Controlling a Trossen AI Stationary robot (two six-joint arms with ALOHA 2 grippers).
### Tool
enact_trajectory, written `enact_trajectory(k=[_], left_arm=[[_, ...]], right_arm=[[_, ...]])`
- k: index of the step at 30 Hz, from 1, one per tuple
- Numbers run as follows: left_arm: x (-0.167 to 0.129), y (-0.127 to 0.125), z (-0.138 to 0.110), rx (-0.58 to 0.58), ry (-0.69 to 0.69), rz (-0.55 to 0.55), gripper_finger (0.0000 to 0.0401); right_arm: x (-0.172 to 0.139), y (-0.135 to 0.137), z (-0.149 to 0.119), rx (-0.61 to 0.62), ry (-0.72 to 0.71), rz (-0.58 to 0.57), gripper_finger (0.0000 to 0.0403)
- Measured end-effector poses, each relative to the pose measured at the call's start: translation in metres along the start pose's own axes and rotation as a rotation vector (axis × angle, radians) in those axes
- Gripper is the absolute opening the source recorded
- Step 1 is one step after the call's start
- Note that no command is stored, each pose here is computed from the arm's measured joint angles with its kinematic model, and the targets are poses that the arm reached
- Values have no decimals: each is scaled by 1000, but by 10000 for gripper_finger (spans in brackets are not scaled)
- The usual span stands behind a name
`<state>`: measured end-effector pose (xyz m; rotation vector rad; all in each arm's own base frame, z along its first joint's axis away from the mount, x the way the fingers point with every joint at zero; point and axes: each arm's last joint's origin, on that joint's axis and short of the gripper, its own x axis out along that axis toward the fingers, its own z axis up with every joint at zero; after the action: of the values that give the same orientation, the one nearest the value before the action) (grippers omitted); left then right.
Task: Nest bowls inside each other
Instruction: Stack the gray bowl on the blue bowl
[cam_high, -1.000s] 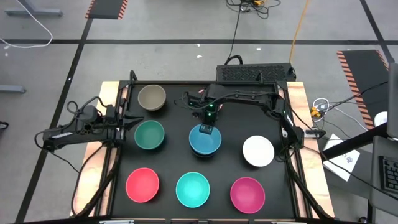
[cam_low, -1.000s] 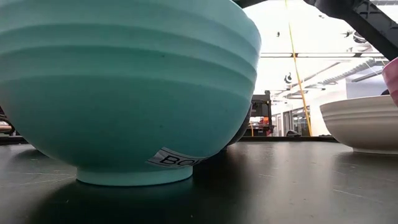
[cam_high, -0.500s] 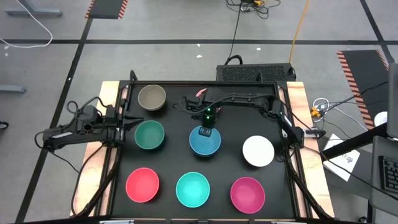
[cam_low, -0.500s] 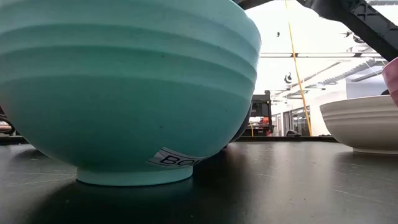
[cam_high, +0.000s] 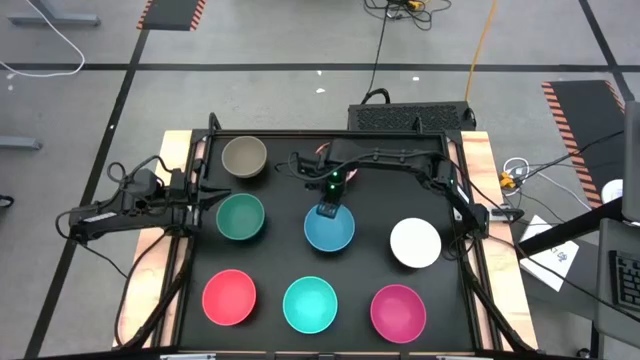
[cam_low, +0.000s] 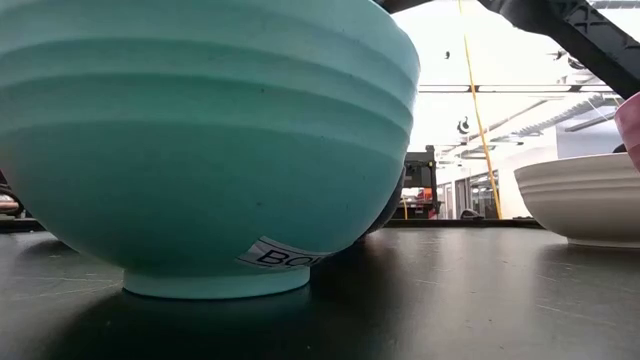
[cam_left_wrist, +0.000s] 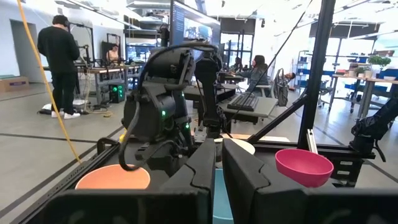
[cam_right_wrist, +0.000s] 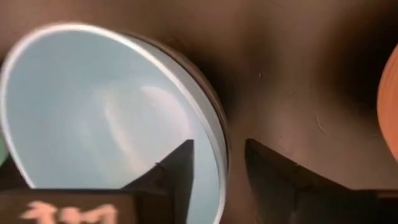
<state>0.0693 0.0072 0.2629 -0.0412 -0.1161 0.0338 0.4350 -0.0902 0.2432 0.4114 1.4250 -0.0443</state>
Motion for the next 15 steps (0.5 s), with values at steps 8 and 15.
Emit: enact_trajectory(k=[8,15], left_arm=[[0,0,0,0,4,1,31],[0,1,-1,22,4,23,31]], right_arm=[[-46,5,5,-29,-122,28,198],[-127,1,-22,-122,-392,-118,205]])
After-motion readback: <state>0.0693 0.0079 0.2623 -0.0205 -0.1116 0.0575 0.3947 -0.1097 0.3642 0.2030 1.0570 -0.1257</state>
